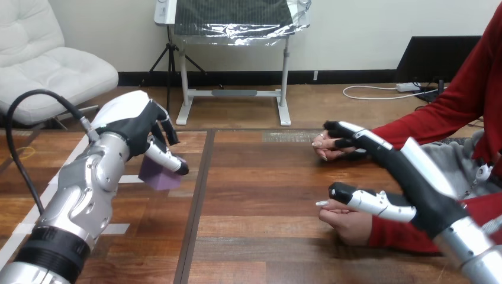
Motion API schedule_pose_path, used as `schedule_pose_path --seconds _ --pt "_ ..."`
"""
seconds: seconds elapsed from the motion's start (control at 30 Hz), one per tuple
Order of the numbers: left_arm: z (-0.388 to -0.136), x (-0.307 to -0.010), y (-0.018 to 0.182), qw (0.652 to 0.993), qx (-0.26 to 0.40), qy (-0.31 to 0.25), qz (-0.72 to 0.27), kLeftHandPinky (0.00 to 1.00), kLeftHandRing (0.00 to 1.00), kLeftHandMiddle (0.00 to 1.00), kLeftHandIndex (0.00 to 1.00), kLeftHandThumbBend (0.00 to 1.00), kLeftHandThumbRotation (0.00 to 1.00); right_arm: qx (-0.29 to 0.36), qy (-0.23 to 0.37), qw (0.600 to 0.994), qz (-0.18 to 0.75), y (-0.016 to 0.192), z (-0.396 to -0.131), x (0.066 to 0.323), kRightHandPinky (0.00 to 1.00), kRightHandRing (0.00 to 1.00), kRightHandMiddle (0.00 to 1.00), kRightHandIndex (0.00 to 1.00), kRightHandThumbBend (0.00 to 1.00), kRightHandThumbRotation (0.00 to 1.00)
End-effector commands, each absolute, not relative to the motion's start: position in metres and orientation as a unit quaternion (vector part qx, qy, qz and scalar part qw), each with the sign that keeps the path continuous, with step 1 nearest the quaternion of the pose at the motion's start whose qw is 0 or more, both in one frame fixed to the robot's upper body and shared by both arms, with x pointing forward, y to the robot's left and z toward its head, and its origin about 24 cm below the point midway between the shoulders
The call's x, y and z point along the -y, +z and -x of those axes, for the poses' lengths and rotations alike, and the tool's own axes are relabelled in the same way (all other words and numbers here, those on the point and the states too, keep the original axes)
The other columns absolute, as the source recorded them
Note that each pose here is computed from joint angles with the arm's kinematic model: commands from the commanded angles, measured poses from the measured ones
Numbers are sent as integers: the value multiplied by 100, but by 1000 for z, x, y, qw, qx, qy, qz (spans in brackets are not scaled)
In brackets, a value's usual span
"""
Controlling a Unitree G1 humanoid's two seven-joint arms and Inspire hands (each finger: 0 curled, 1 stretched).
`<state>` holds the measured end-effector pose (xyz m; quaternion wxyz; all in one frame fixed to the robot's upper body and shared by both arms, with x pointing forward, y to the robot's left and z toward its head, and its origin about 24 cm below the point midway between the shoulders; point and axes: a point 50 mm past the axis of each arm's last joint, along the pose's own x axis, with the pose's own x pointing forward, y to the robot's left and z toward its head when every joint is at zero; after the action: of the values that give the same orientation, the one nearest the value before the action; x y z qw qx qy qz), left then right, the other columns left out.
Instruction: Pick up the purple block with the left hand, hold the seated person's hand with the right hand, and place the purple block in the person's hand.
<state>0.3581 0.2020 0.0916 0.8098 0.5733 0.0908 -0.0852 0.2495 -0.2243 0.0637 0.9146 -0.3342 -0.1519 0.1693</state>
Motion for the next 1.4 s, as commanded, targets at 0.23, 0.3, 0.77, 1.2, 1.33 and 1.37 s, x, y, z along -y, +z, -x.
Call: schedule_pose_path --seconds 0.23,0.3,0.77,1.2,1.33,1.37 --pt "-359 -205 116 813 -60 -64 -576 30 37 43 43 83 0 190 113 896 385 98 -276 241 75 85 88 88 85 82" --pt "-359 -205 116 813 -62 -64 -575 30 37 43 43 83 0 192 110 895 387 99 -277 241 74 85 88 88 85 83" --pt "-357 -205 115 814 -66 -66 -573 30 37 42 43 84 0 197 107 895 385 101 -278 241 69 83 87 88 85 86" --pt "-357 -207 114 814 -66 -66 -574 29 35 42 43 83 0 192 109 897 383 100 -280 241 71 84 87 89 86 85" --pt "-357 -207 114 815 -65 -66 -572 28 34 41 43 83 0 188 107 896 387 100 -281 242 71 84 88 89 87 85" --pt "-357 -208 115 816 -64 -65 -571 27 34 41 43 83 0 186 107 895 390 99 -282 243 71 84 88 89 87 85"
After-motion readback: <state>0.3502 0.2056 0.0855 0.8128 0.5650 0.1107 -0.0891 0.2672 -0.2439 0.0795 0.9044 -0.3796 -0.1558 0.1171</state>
